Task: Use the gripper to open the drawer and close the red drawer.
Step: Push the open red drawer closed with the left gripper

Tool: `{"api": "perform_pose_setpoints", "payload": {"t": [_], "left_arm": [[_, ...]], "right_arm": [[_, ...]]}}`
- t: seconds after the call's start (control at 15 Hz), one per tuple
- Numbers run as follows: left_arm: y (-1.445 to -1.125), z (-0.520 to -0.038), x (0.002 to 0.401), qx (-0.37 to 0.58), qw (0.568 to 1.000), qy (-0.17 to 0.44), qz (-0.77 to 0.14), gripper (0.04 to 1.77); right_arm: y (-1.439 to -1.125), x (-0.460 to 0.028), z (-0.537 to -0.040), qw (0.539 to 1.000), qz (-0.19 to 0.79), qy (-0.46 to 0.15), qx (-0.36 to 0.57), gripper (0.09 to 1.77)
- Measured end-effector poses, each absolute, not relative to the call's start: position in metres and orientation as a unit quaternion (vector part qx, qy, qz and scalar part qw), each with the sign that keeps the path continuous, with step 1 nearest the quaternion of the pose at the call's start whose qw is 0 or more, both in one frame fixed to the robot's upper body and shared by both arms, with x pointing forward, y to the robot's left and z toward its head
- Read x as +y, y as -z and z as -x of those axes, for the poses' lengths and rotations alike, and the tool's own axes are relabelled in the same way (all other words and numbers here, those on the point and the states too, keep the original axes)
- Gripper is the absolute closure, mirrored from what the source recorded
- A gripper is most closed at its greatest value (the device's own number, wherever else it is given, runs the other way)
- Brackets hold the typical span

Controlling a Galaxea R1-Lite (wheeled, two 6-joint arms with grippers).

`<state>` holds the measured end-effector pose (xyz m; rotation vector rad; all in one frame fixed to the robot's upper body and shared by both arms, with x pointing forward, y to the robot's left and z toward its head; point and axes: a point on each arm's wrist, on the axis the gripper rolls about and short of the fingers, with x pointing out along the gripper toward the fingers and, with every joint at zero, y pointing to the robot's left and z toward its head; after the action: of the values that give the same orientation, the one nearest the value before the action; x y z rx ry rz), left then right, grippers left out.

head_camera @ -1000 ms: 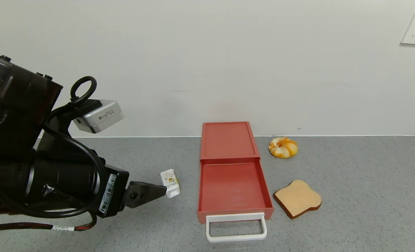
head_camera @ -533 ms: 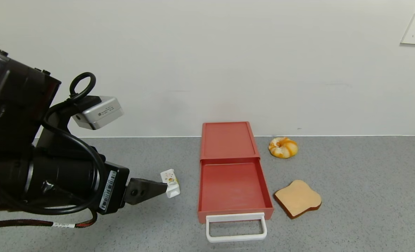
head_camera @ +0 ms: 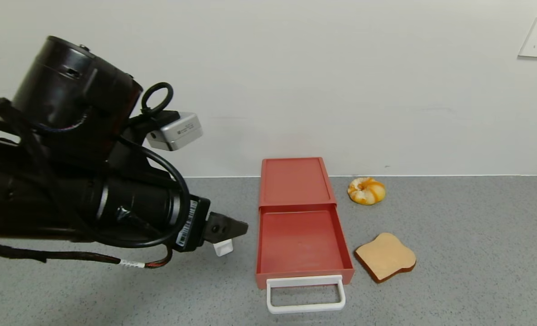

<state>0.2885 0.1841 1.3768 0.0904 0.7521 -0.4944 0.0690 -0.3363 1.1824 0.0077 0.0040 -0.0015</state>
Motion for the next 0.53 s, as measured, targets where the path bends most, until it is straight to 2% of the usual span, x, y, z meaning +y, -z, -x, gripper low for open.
{"api": "perform_pose_setpoints", "payload": {"t": [0.53], "left_arm": [[-1.350, -0.289, 0.120, 0.450, 0.854, 0.257, -0.055, 0.09]], "right_arm": [[-1.182, -0.336, -0.069, 1.000, -0.004, 0.001, 0.002, 0.15]]}}
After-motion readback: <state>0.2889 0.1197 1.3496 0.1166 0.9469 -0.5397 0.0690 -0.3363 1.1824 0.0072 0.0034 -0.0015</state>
